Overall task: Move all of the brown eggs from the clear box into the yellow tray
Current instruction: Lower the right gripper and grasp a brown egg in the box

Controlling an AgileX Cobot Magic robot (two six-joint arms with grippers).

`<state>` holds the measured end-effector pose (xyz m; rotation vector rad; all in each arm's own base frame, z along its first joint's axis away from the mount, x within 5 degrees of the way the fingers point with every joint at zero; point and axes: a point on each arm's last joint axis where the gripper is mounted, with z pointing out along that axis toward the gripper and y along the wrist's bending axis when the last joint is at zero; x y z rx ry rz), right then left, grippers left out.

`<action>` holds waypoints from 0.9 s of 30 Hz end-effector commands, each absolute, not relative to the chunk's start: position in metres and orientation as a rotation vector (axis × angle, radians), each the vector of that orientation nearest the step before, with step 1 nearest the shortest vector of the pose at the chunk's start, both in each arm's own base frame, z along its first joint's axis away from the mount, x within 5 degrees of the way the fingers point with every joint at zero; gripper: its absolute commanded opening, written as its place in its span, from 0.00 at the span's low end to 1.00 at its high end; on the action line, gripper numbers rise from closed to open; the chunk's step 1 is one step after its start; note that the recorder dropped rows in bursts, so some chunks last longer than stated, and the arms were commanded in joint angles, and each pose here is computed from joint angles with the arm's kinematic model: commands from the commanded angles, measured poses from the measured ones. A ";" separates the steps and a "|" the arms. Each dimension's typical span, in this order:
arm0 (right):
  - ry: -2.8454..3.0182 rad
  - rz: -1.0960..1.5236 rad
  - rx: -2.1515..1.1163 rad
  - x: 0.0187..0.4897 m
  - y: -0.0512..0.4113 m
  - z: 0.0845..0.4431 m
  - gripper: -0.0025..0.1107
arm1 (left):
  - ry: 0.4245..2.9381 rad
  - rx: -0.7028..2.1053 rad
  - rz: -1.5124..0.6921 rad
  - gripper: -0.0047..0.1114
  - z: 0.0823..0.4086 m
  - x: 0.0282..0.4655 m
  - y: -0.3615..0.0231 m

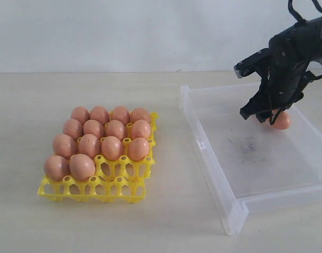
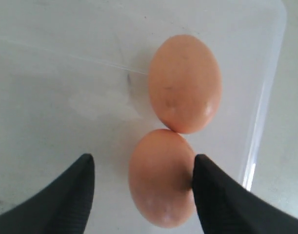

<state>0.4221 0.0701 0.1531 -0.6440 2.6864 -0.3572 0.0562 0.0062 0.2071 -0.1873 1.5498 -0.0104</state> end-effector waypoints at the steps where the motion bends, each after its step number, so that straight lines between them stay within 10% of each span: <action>1: 2.697 -0.418 -0.654 0.425 0.064 0.146 0.50 | 1.548 -0.199 -0.026 0.07 0.206 0.056 0.006; 16: 2.735 -0.401 -0.643 0.432 0.066 0.123 0.48 | 1.546 -0.199 -0.026 0.07 0.206 0.056 0.006; 22: 2.790 -0.411 -0.640 0.428 0.065 0.121 0.02 | 1.546 -0.199 -0.026 0.07 0.206 0.056 0.006; 27: 2.802 -0.413 -0.585 0.426 0.064 0.124 0.02 | 1.546 -0.199 -0.026 0.07 0.206 0.056 0.006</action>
